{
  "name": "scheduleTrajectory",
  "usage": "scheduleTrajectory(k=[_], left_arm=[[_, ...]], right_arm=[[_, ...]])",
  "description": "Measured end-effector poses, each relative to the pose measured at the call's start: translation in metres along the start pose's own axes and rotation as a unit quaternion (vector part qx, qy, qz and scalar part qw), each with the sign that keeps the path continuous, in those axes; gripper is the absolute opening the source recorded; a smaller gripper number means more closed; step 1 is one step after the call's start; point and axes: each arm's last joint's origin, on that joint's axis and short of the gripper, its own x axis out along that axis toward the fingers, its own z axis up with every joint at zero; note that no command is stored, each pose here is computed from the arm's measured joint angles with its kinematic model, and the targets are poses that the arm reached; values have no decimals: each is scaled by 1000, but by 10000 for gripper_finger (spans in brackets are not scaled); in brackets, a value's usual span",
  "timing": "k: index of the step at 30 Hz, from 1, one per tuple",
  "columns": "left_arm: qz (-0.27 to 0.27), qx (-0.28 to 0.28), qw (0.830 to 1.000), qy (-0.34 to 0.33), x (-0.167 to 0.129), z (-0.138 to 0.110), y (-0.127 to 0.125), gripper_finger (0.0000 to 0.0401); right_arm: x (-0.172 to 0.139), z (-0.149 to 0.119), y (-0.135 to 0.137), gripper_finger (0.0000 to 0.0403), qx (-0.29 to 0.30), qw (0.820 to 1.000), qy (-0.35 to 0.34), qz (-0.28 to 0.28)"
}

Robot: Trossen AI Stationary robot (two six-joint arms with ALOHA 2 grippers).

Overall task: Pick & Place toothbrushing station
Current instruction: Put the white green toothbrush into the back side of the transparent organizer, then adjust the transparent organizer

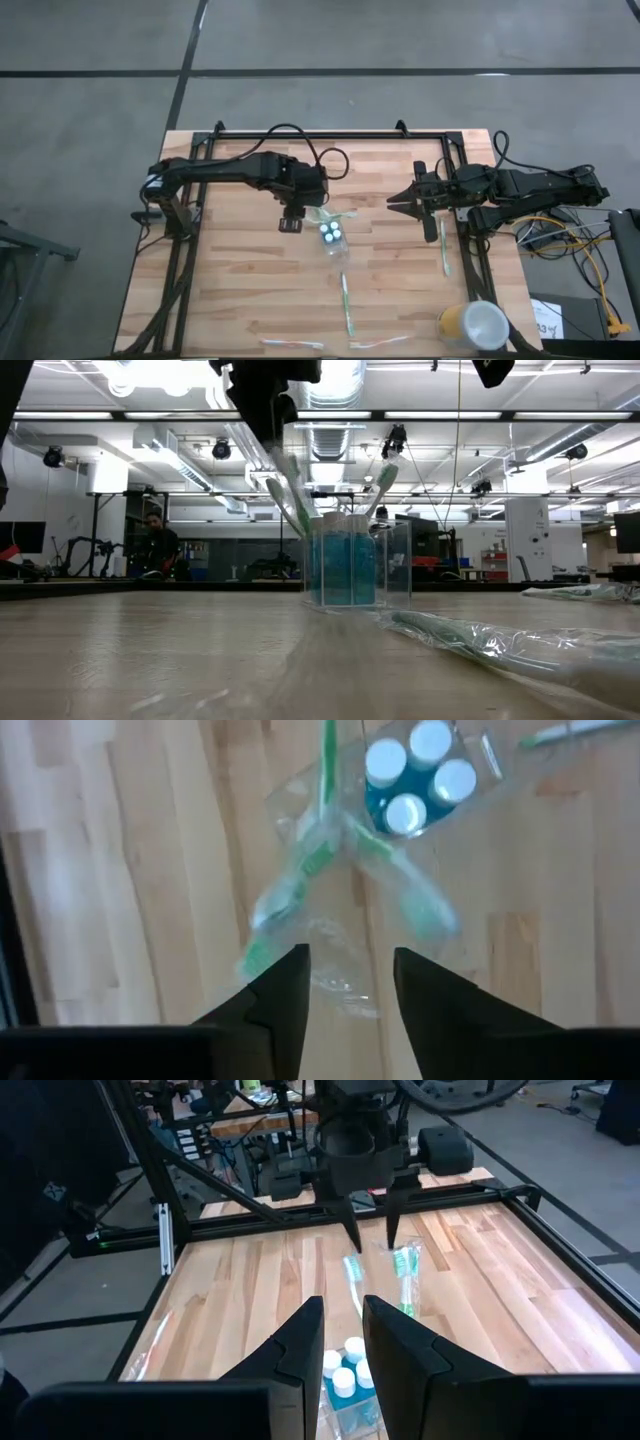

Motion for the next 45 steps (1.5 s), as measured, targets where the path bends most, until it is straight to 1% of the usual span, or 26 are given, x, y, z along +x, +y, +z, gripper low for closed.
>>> scheduleTrajectory(k=[5,11,13,15,19,22,25,27,35,40,43,45], left_arm=[[11,-5,1000,-27,-16,3,2,149],[74,-11,994,-75,-50,4,8,149],[85,-14,991,-99,-62,4,8,149],[85,-16,988,-127,-73,5,6,149],[59,-3,982,-177,-86,8,-7,149],[44,3,978,-204,-89,12,-19,149],[30,-25,973,-226,-92,16,-30,149],[22,-40,972,-229,-92,17,-35,149],[6,-27,978,-207,-78,15,-45,149],[-4,5,982,-189,-68,13,-55,149],[-8,18,979,-204,-72,13,-62,149],[-12,28,971,-237,-79,14,-68,149]], right_arm=[[0,0,0,68,0,1000,0,0],[0,0,0,68,0,1000,0,0],[0,0,0,68,0,1000,0,0],[0,0,0,68,0,1000,1,0],[0,0,0,68,0,1000,1,0],[0,0,0,68,0,1000,1,0],[0,0,0,68,0,1000,1,-1],[0,0,0,68,0,1000,1,0],[0,0,0,68,0,1000,2,0],[0,0,0,68,0,1000,2,-1],[0,0,0,68,0,1000,2,-1],[0,0,0,68,0,1000,2,-1]])
